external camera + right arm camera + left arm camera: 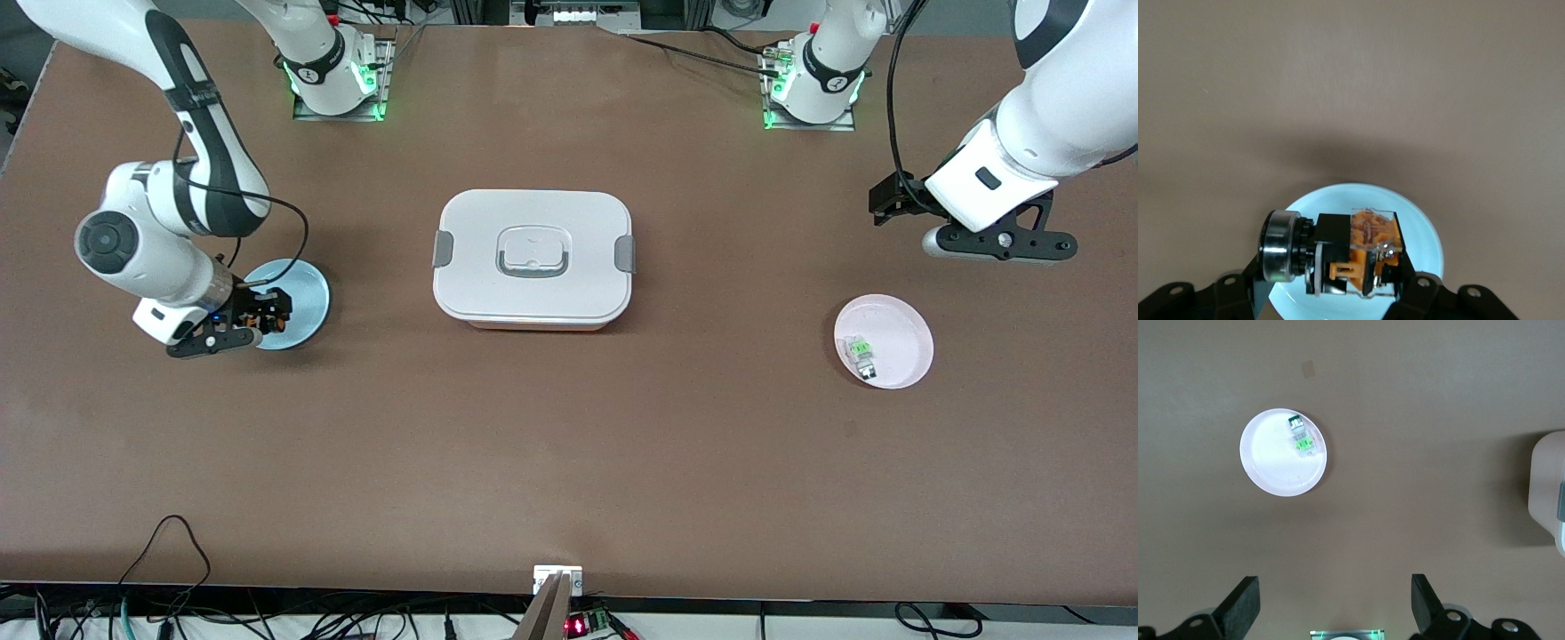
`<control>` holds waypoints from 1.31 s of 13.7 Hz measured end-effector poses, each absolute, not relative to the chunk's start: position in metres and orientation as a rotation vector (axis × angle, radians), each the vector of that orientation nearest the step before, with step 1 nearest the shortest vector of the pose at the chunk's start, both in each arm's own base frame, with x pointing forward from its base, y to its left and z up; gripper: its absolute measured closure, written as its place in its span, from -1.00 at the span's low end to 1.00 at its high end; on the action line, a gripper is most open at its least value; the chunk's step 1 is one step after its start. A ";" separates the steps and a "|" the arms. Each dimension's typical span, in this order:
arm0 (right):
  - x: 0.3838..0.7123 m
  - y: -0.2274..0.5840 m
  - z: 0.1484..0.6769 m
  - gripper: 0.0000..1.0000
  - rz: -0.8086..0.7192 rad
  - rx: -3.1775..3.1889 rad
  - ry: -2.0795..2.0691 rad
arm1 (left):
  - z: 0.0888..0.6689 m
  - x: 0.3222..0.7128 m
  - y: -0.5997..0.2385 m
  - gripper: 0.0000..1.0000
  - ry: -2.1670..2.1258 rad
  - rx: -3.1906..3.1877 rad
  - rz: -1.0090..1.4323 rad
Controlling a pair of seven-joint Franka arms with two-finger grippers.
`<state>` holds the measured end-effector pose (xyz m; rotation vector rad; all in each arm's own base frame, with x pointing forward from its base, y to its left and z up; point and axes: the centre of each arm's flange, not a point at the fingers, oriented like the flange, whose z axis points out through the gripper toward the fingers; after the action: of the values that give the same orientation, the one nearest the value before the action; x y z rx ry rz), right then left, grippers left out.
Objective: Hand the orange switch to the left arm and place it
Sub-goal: 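Carry the switch over the box with the right gripper while the left gripper approaches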
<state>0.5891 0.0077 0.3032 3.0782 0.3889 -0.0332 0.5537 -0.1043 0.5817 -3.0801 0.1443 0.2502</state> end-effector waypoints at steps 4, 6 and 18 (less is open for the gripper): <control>0.609 0.035 0.364 -0.44 0.146 3.076 0.589 | 0.580 0.545 -0.116 -1.00 0.161 -3.167 0.358; 0.619 0.063 0.396 -0.44 0.254 3.080 0.702 | 0.575 0.535 -0.121 -1.00 0.174 -3.196 0.492; 0.616 0.174 0.490 -0.44 0.736 3.131 1.433 | 0.507 0.564 -0.109 -1.00 0.798 -3.922 1.023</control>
<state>0.6161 0.1736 0.4897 3.1311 1.4329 0.7358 0.5643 -0.1086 0.5069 -3.9221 0.7978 1.0234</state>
